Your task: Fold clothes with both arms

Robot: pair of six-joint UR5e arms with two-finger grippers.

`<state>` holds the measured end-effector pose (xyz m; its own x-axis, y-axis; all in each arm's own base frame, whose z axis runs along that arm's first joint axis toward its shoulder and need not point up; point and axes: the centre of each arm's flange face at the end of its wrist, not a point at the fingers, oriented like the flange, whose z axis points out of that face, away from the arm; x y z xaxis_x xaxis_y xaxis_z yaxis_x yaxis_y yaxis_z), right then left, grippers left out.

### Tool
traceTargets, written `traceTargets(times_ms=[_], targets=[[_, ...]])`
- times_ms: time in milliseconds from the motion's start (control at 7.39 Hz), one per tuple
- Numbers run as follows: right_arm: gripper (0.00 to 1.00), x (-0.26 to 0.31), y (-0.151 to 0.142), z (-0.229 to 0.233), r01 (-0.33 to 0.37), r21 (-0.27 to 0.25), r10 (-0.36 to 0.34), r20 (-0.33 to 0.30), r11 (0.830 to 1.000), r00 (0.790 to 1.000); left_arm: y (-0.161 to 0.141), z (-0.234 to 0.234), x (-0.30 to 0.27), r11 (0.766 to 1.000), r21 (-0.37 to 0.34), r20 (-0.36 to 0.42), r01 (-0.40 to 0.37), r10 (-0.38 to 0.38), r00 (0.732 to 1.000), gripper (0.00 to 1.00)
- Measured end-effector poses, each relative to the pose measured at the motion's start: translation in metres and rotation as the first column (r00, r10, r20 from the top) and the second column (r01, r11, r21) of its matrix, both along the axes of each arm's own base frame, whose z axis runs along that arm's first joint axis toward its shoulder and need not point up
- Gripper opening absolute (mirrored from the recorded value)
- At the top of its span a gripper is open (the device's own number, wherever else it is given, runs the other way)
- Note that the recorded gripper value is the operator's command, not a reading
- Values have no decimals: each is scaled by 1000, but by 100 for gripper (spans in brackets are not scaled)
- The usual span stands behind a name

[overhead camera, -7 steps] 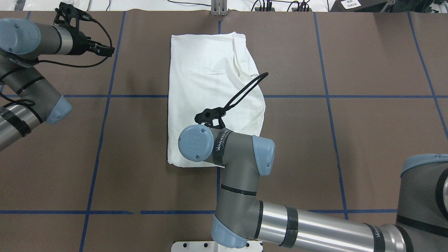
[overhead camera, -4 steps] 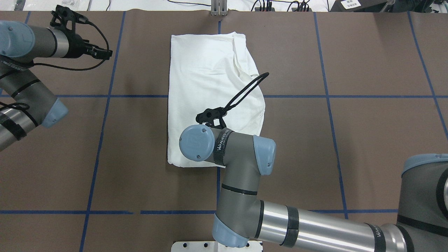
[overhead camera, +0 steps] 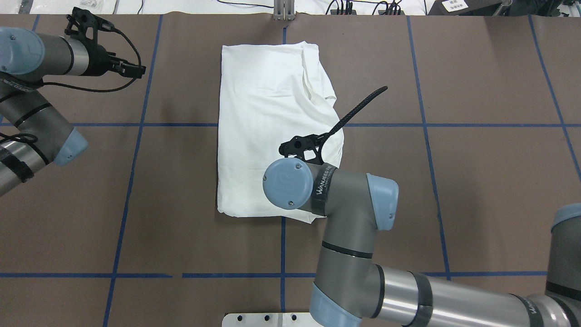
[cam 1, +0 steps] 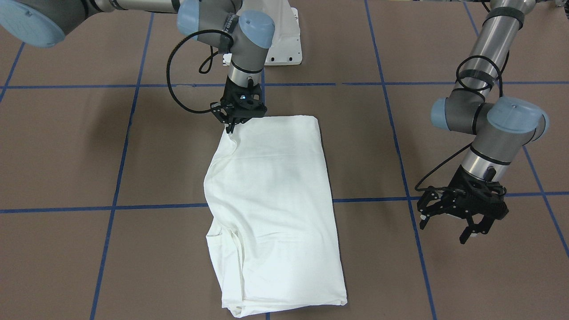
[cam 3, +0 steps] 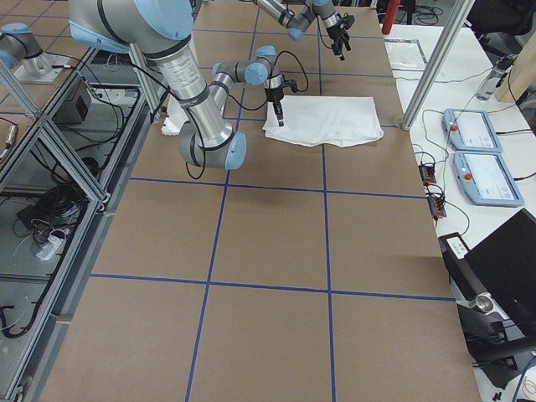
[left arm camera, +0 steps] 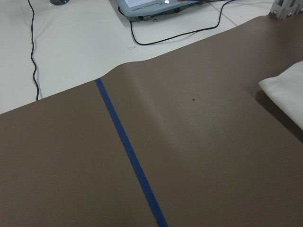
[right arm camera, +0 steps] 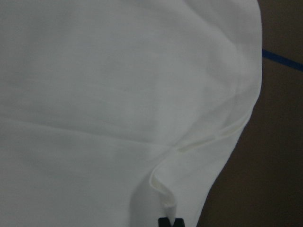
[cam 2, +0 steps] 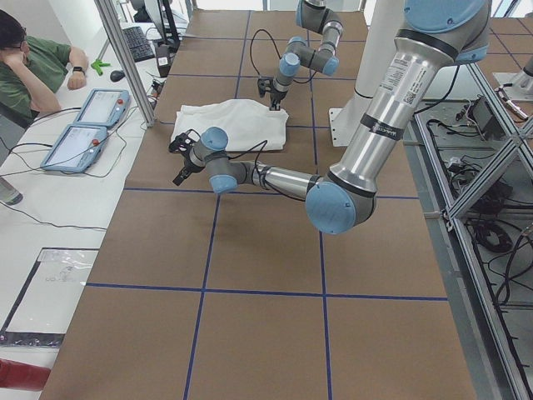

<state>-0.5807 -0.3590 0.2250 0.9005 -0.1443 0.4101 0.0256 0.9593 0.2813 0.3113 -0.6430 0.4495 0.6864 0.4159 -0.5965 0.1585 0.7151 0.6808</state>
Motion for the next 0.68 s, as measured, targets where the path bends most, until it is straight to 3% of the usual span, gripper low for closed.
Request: traceTargets(times_ms=[135,271,676], targets=[[35,18,14,14,-3,-5,3,-6,1000,1000,0,1,0,1000,-1,1,-1,1,1000,100],[96,27,25,23,-4,-7,3,-8,1000,1000,0,1,1,1000,-1,1,-2,2,1000,100],[100,23,51,39,-50,6,50,-21,999,999,1,1,2,1000,-1,1,-4,4,1000,100]])
